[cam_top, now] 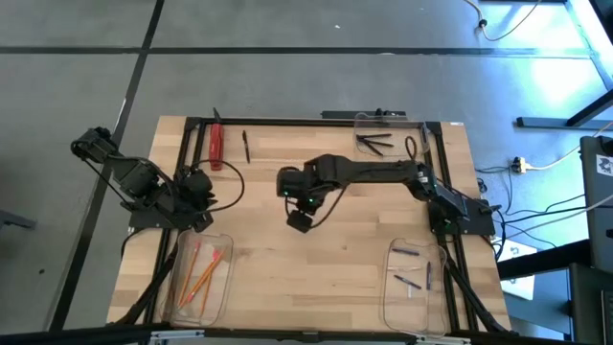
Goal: Sort crayons/erasers/pens/pencils in bins
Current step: Put the blue crayon into the bottom right transparent bin
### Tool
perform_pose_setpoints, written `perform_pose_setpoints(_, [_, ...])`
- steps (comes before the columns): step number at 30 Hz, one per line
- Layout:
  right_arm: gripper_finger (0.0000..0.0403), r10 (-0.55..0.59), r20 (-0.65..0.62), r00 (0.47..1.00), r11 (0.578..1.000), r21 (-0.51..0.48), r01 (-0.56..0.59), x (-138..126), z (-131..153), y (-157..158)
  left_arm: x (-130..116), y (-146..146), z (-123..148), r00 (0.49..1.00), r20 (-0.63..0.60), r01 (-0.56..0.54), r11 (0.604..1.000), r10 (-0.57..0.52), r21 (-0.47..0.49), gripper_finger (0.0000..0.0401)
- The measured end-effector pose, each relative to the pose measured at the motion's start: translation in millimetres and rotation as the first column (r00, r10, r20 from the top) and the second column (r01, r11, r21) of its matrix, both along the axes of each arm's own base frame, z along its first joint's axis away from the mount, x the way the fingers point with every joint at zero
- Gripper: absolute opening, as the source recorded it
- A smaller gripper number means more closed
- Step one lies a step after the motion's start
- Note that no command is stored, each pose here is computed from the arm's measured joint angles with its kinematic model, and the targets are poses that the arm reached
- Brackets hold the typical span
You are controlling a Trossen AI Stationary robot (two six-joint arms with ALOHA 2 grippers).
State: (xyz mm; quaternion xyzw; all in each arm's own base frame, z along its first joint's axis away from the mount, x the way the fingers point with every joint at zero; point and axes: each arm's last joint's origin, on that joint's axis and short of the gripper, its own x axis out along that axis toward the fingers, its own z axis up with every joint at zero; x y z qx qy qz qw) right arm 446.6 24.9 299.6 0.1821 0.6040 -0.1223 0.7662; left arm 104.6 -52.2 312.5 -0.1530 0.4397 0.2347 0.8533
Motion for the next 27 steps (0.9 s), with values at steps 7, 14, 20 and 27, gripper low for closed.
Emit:
perform_pose_setpoints(7, [0.0023,-0.103,-0.110,0.989,0.994,0.011,0.105,-23,12,30,1,1,1,0.999,0.014,0.037,0.995,-0.038,0.090,0.0077])
perform_pose_setpoints(14, [0.0020,-0.145,-0.113,0.983,0.986,0.064,0.152,-32,19,58,2,1,2,0.997,0.021,0.073,0.988,-0.076,0.133,0.0077])
perform_pose_setpoints(20, [0.0021,-0.195,-0.117,0.974,0.976,0.074,0.204,-36,21,71,2,1,2,0.996,0.016,0.089,0.986,-0.092,0.143,0.0077])
perform_pose_setpoints(27, [0.0021,-0.224,-0.060,0.973,0.971,0.075,0.229,-49,42,73,2,1,2,0.996,0.016,0.089,0.985,-0.093,0.144,0.0077])
